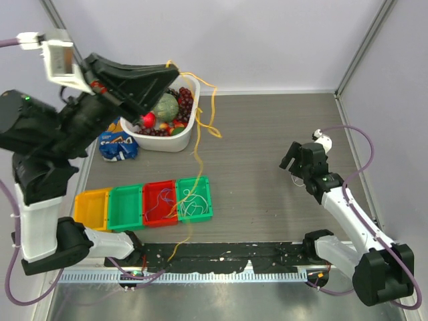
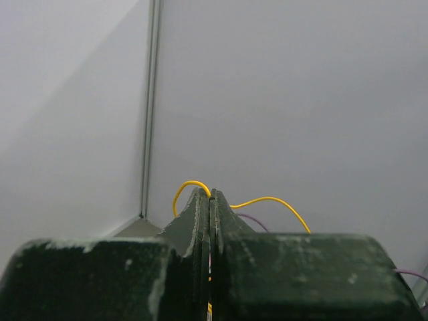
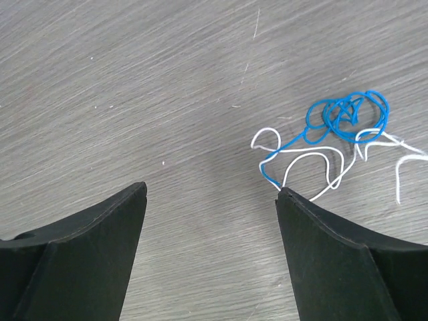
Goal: Untangle the cables
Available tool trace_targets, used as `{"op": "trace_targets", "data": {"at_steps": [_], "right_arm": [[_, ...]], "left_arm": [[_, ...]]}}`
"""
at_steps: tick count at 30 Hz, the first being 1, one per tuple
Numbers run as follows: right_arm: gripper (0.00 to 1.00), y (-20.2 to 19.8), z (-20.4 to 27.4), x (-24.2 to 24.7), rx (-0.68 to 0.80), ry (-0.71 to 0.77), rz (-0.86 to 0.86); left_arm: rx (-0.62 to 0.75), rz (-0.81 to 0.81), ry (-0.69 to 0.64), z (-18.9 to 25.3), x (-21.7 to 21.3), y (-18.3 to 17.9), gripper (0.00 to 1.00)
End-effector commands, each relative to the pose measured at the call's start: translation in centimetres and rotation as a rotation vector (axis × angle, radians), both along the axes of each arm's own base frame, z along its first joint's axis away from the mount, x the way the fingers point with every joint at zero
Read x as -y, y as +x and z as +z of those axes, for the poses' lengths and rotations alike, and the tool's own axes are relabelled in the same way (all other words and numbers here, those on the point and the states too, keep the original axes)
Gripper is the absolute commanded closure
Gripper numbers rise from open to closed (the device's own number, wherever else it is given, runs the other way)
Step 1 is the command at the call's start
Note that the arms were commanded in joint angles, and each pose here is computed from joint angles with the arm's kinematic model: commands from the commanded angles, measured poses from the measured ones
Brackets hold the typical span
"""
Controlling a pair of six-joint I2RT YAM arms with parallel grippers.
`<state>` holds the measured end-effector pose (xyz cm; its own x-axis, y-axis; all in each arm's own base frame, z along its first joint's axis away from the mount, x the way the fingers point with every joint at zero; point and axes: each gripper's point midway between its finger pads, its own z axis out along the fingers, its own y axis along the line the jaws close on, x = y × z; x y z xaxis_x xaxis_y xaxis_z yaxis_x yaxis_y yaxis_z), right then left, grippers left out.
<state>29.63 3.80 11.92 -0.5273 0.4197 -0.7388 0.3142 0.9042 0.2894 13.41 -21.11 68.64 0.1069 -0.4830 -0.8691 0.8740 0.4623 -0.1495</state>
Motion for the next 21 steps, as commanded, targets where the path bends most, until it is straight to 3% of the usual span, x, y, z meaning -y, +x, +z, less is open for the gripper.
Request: {"op": "trace_targets", "data": {"at_steps": [1,4,7,10,16,19,21], "right_arm": [[0.16,0.2,2.7,0.1,0.059,-0.047,0.033],[0.17,0.1,4.5,-3.4,0.15,0.043,0.216],[0.17,-1.1,8.8,-9.5,0.335,0.258,0.508],[0.18,-1.8,10.0,-11.2,0.37,0.335,0.582],[0.23,-0.5,7.3,-7.0,0.203,0.221,0.298],[0.23,-0.9,5.8,-2.0,0.133,0.105,0.023],[0.23,-1.4,6.0,0.0,0.139,0.055,-0.072]], "left_arm": [[0.022,-0.022,-0.023,1.0,0.1,-0.4,1.0],[0.011,-0.014,-0.012,0.6,0.5,0.0,1.0],[0.002,-0.009,-0.007,0.2,0.8,0.4,1.0],[-0.02,-0.03,0.0,-0.6,2.1,1.0,1.0],[-0.142,-0.118,0.1,-5.4,8.1,3.8,1.0],[-0.24,-0.107,0.192,-10.7,10.5,5.8,1.0],[-0.32,-0.09,0.253,-15.6,11.8,7.1,1.0]]}}
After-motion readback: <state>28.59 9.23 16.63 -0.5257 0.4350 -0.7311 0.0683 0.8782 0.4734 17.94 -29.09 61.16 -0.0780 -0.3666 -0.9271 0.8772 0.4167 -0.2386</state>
